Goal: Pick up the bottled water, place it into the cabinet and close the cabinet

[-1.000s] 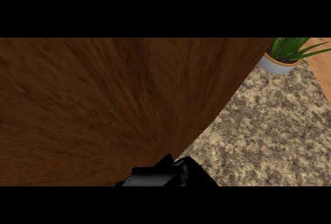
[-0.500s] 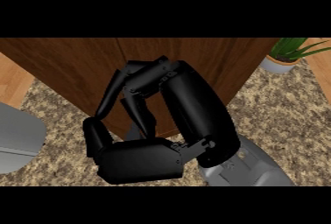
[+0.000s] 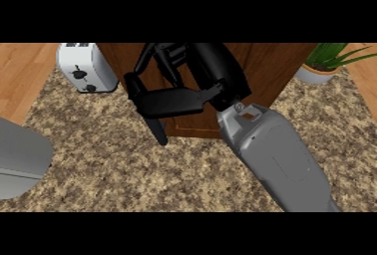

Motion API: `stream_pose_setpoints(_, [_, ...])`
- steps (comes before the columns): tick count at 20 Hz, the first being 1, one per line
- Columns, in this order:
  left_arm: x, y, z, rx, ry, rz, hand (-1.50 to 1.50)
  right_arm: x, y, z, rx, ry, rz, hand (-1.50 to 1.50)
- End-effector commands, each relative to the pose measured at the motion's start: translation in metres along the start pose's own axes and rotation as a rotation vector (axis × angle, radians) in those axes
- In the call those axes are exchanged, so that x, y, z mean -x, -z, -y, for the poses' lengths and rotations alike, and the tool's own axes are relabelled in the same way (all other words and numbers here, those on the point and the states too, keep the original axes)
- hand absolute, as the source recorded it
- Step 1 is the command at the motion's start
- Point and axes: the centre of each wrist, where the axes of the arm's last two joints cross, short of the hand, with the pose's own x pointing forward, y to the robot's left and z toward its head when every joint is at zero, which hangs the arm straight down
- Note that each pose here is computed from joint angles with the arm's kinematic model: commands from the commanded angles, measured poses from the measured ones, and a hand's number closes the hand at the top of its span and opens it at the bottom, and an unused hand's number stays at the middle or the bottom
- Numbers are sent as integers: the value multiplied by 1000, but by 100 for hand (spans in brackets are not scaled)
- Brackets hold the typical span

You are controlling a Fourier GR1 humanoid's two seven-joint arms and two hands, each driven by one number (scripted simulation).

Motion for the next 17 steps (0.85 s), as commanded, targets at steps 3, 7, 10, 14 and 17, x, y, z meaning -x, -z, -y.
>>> stream_pose_setpoints(3, [-11,12,-9,-1,4,1,150,32,31,13,61,-40,-87,150])
stream_pose_setpoints(7, [-9,8,-11,27,19,-4,150,46,28,38,94,-25,-110,150])
stream_pose_setpoints(10, [0,14,-3,38,-22,14,150,56,30,30,101,-61,-111,150])
stream_pose_setpoints(14, [0,25,2,71,-26,3,150,65,30,35,119,-54,-117,150])
stream_pose_setpoints(17, [2,20,5,60,-46,7,150,59,33,43,124,-51,-121,150])
